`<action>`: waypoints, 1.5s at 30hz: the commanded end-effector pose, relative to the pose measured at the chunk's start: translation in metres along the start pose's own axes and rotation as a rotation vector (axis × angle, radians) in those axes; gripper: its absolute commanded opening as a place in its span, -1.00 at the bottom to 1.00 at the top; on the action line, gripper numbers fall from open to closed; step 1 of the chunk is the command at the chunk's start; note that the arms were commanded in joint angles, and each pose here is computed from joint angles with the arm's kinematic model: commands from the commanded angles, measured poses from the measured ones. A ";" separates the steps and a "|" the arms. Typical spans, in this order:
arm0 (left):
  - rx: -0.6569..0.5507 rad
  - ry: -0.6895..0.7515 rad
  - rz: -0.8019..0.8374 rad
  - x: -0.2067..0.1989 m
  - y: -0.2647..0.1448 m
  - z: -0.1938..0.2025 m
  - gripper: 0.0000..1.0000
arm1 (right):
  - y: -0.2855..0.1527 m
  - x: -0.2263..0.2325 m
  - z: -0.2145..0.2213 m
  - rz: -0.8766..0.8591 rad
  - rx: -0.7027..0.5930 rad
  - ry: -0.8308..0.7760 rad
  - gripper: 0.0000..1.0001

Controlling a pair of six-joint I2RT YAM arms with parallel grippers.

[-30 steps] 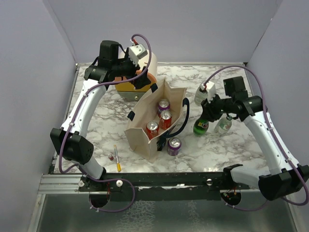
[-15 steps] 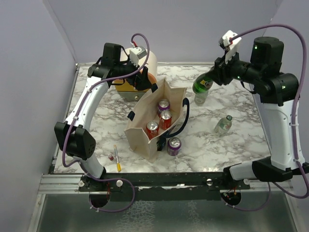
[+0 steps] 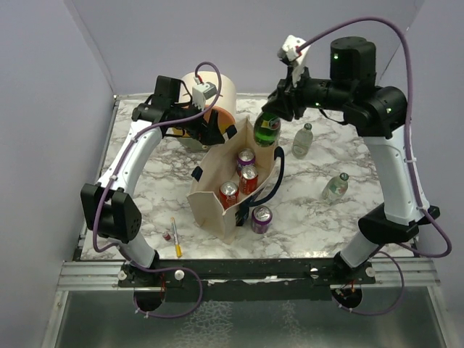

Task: Place the beverage into the canvas bag
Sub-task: Place the drink in the canvas bag.

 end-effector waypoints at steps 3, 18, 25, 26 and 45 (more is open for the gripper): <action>-0.033 0.009 0.006 -0.020 -0.024 -0.001 0.63 | 0.015 0.024 -0.057 -0.051 -0.181 -0.116 -0.98; -0.086 0.039 -0.023 -0.021 -0.030 -0.013 0.52 | 0.093 0.053 -0.017 -0.258 -0.156 -0.147 -0.98; -0.182 -0.070 -0.004 -0.017 -0.042 -0.035 0.53 | 0.119 0.059 0.000 -0.311 -0.167 -0.163 -0.98; -0.191 -0.085 0.011 -0.017 -0.043 -0.036 0.54 | 0.123 0.060 0.002 -0.319 -0.161 -0.162 -0.98; -0.314 -0.114 -0.060 0.023 -0.063 -0.057 0.52 | 0.156 0.075 0.046 -0.399 -0.116 -0.167 -0.98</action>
Point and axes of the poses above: each gripper's point midway between its finger pads, its own y axis out along the fingers, its own x axis along the line the jaws close on, z = x × y, the point moved 1 cm from there along -y, back along the fingers, and after that the axes turned 7 degrees about -y, right-handed, at the moved point
